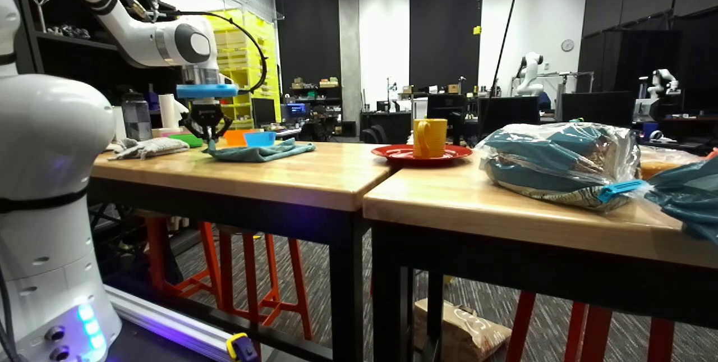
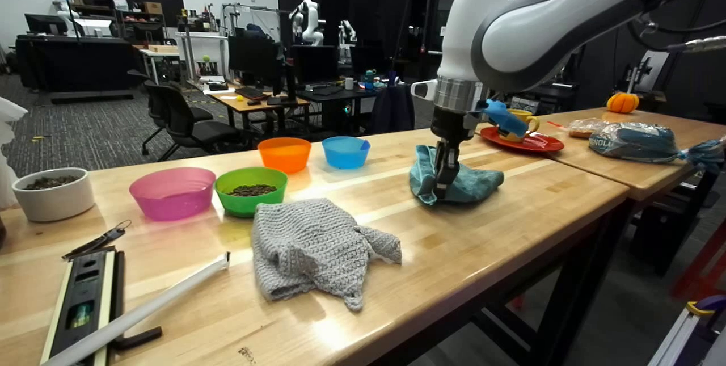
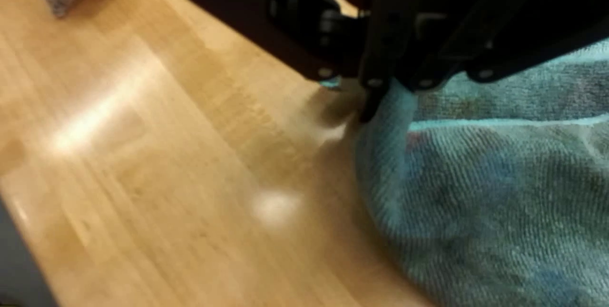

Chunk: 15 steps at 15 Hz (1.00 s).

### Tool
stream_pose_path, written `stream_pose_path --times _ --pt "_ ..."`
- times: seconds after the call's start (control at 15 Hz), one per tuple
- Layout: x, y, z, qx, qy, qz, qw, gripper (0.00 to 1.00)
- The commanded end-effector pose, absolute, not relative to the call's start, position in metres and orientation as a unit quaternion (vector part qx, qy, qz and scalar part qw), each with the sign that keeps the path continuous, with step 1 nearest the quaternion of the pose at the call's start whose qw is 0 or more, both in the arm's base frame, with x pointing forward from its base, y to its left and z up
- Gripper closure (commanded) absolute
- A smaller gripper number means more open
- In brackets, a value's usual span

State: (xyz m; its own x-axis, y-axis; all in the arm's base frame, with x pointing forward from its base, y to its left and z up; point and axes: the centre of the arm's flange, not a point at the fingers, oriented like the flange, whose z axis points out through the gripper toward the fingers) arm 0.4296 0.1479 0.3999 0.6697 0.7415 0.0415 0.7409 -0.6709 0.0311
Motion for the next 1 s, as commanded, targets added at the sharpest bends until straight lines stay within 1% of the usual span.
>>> stream_pose_path --times 0.0,0.2,0.33,0.73,0.93 --pt "0.402 0.158 0.426 0.923 0.384 0.015 -0.025 0.99" --pt "0.388 0.162 0.438 0.926 0.374 0.008 -0.047 0.99" --pt "0.387 0.158 0.447 0.926 0.375 0.012 -0.049 0.99" --pt "0.405 0.118 0.468 0.922 0.384 0.014 -0.05 0.99" --pt "0.422 0.093 0.474 0.921 0.386 0.023 -0.052 0.99"
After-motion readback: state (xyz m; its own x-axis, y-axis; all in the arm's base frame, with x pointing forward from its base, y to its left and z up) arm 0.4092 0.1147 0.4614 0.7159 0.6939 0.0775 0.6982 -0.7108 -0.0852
